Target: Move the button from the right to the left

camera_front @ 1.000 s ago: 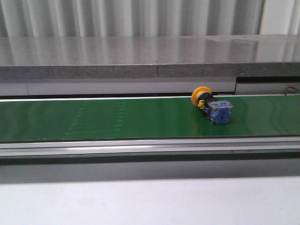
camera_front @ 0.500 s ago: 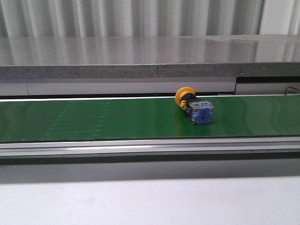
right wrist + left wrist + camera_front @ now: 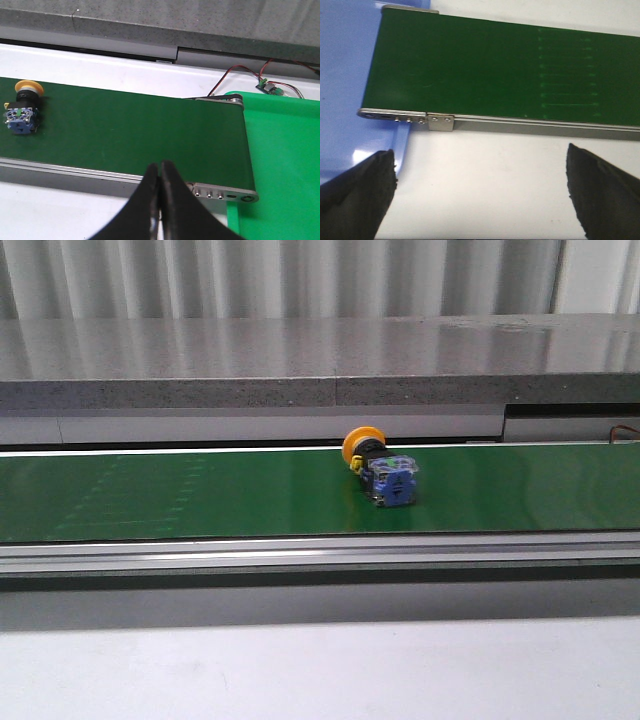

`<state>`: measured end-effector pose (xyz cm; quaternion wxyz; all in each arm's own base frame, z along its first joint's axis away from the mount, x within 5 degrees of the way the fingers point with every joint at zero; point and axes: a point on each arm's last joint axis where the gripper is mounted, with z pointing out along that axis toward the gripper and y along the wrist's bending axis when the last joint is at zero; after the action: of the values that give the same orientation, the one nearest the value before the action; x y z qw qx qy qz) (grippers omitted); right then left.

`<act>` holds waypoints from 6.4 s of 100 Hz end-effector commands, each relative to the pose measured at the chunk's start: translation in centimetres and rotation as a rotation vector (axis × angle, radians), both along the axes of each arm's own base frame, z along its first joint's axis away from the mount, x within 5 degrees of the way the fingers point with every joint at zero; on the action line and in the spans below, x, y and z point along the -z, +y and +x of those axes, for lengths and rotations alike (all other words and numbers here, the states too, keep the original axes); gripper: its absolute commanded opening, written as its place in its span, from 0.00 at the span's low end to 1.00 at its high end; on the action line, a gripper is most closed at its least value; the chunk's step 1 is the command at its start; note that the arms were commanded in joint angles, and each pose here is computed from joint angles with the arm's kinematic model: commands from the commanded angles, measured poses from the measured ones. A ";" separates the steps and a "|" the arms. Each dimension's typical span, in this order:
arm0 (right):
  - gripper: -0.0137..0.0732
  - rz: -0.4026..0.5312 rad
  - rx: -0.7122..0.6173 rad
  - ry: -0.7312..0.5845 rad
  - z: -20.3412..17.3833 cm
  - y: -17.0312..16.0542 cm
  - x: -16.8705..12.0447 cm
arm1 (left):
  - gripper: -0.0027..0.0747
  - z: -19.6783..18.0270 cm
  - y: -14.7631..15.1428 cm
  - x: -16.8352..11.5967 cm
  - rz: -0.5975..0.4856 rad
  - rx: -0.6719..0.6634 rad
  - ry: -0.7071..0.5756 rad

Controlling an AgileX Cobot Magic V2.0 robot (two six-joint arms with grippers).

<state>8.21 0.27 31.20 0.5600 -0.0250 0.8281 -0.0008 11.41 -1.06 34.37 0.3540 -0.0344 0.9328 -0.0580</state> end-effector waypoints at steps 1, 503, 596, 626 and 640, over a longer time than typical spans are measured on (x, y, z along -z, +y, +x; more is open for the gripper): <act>0.08 -0.012 0.013 -0.091 0.1 -0.1 -1.4 | 0.88 1.3 -0.9 -1.2 -0.070 0.047 -0.067; 0.08 -0.012 0.013 -0.091 0.1 -0.1 -1.4 | 0.23 22.3 15.5 14.8 0.255 -0.008 0.373; 0.08 -0.012 0.013 -0.091 0.1 -0.1 -1.4 | 0.63 21.8 14.0 9.0 0.170 -0.093 0.165; 0.08 -0.012 0.013 -0.091 0.1 -0.1 -1.4 | 0.63 18.2 8.6 0.1 0.248 -0.002 -0.086; 0.08 -0.012 0.013 -0.091 0.1 -0.1 -1.4 | 0.63 15.3 5.6 -3.0 0.275 0.057 -0.217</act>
<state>8.21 0.27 31.20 0.5600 -0.0250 0.8281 -0.0008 28.68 6.44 33.81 0.3764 0.0349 0.9242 0.0544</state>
